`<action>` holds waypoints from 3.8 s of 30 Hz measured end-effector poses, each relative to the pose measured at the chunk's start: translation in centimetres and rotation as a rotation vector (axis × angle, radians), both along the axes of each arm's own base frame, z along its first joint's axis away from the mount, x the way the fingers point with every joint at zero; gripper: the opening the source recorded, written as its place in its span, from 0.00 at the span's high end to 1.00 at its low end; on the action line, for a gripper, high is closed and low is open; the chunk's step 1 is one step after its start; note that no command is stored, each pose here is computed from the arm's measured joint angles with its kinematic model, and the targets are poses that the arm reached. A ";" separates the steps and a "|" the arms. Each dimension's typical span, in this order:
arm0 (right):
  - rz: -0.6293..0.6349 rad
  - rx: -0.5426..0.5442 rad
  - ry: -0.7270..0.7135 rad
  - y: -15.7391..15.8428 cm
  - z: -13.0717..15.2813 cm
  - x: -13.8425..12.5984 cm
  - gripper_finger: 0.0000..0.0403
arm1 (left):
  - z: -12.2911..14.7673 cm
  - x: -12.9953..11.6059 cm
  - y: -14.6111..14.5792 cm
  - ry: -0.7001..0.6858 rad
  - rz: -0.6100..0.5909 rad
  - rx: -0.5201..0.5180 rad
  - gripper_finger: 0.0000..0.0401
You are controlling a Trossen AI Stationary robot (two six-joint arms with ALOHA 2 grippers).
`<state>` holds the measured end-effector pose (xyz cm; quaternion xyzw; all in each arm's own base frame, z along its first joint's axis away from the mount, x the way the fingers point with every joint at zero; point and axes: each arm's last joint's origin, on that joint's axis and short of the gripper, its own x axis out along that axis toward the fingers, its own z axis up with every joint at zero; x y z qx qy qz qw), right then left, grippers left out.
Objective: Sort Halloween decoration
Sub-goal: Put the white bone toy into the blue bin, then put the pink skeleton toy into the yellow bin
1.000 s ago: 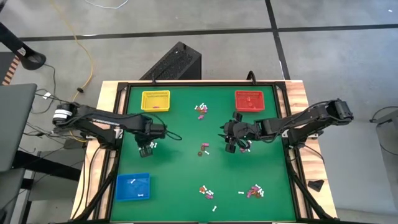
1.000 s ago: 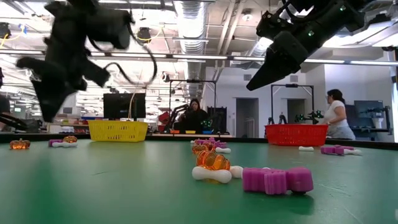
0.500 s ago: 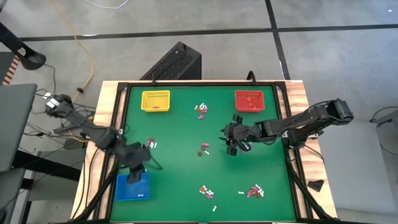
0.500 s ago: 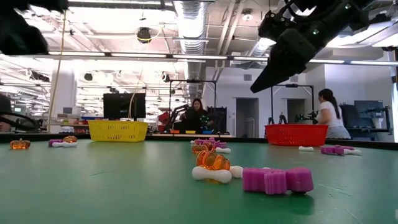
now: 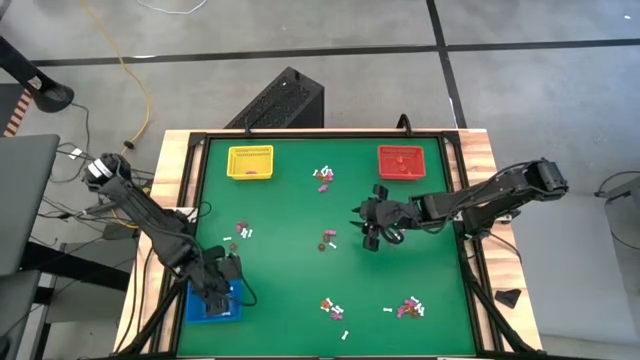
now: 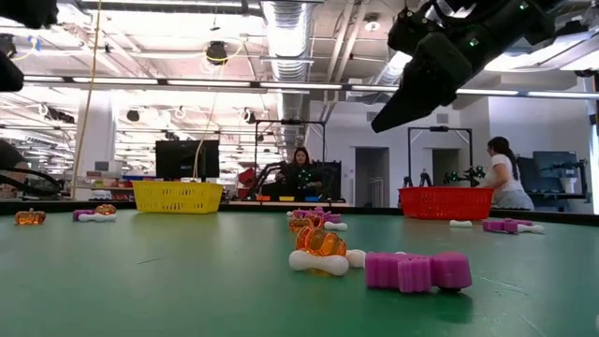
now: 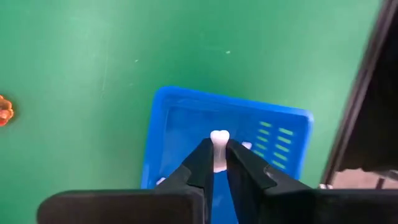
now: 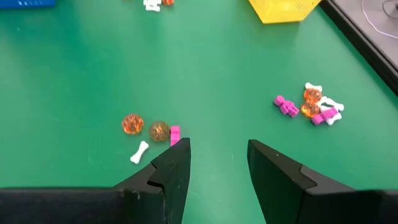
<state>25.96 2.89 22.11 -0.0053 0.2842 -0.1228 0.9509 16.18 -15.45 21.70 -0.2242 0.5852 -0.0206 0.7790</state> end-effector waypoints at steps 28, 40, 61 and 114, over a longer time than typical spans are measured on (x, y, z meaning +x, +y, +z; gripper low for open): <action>0.057 0.078 -0.020 0.3 0.1 0.1 0.53 | -0.9 8.0 6.5 -0.781 -0.314 0.570 0.70; 0.185 0.012 -0.067 0.6 0.4 0.8 0.53 | -2.1 8.5 14.9 -1.139 -0.221 0.535 0.70; 0.120 0.032 0.031 0.0 -9.1 6.0 0.53 | -3.7 7.9 15.4 -0.923 -0.289 0.684 0.70; -0.087 0.001 -0.098 -18.2 -1.2 27.2 0.74 | -0.4 -1.3 21.3 -0.287 0.742 1.273 0.70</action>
